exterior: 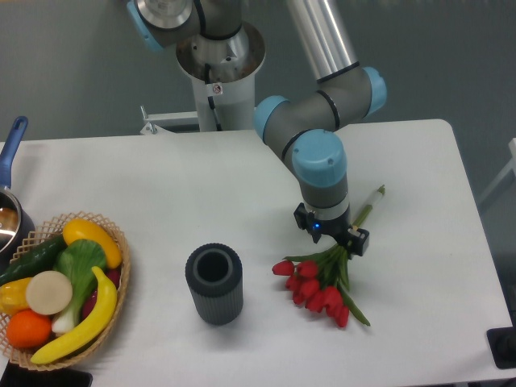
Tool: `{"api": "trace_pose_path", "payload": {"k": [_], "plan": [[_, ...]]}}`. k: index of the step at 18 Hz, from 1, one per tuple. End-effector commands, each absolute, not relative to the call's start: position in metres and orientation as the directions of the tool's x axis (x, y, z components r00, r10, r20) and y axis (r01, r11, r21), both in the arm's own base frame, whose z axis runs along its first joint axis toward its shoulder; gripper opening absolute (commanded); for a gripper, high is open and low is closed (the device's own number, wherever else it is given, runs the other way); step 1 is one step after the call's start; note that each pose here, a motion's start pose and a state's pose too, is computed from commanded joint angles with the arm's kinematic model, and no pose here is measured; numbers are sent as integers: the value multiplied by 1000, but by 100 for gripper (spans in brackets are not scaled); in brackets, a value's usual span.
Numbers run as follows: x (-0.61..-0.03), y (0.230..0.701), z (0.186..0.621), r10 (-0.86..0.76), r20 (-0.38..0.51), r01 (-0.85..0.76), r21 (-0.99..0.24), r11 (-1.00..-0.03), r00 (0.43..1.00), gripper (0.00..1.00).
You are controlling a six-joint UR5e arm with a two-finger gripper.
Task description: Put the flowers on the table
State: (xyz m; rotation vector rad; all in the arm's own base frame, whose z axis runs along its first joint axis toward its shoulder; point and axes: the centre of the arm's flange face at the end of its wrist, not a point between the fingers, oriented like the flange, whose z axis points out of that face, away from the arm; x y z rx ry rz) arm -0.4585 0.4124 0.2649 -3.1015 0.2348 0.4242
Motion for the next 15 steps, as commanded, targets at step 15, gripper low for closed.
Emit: {"api": "trace_pose_path", "payload": {"k": [15], "plan": [[-491,370,277,-64,-253,-85,-76,-993,965,100]]}}
